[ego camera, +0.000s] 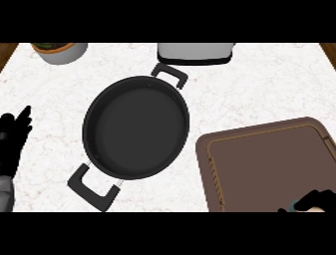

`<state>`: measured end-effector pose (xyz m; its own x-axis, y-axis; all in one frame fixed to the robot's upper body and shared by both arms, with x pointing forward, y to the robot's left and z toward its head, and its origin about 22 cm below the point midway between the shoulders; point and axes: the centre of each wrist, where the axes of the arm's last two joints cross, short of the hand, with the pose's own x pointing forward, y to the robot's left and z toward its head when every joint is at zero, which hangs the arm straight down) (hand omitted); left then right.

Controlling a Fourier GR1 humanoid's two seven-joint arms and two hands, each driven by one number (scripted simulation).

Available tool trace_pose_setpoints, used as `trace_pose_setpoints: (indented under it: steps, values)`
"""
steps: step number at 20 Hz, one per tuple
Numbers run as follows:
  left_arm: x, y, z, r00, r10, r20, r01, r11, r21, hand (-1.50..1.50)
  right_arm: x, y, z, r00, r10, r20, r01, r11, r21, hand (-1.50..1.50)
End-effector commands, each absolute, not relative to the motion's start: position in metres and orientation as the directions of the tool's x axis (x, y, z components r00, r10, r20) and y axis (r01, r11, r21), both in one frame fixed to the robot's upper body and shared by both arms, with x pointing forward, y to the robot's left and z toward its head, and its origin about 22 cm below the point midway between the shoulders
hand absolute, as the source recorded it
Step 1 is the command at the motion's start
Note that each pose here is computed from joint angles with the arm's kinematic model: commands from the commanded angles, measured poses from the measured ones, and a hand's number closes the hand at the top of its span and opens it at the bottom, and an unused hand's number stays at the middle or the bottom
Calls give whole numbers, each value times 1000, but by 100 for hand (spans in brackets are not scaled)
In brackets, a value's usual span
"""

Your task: Pick the cupcake from the tray and place it in the pot

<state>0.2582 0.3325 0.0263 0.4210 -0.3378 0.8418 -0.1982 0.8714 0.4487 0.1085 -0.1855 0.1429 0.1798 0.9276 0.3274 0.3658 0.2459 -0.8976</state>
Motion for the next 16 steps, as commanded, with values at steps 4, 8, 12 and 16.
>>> trace_pose_setpoints:
  steps: [4, 8, 12, 16]
  values:
    - [266, 333, 35, 411, -344, 844, -186, 875, 447, 0, 86, -156, 194, -4, 914, 406, 570, 336, -750, 150]
    - [263, 315, 40, 407, -351, 843, -180, 874, 451, 0, 97, -122, 199, -39, 926, 375, 548, 333, -768, 150]
    - [267, 320, 37, 402, -339, 850, -181, 881, 437, 0, 109, -95, 206, -35, 925, 378, 488, 346, -801, 150]
    - [279, 323, 29, 392, -357, 848, -166, 879, 447, 0, 126, -80, 215, -40, 916, 398, 449, 373, -812, 150]
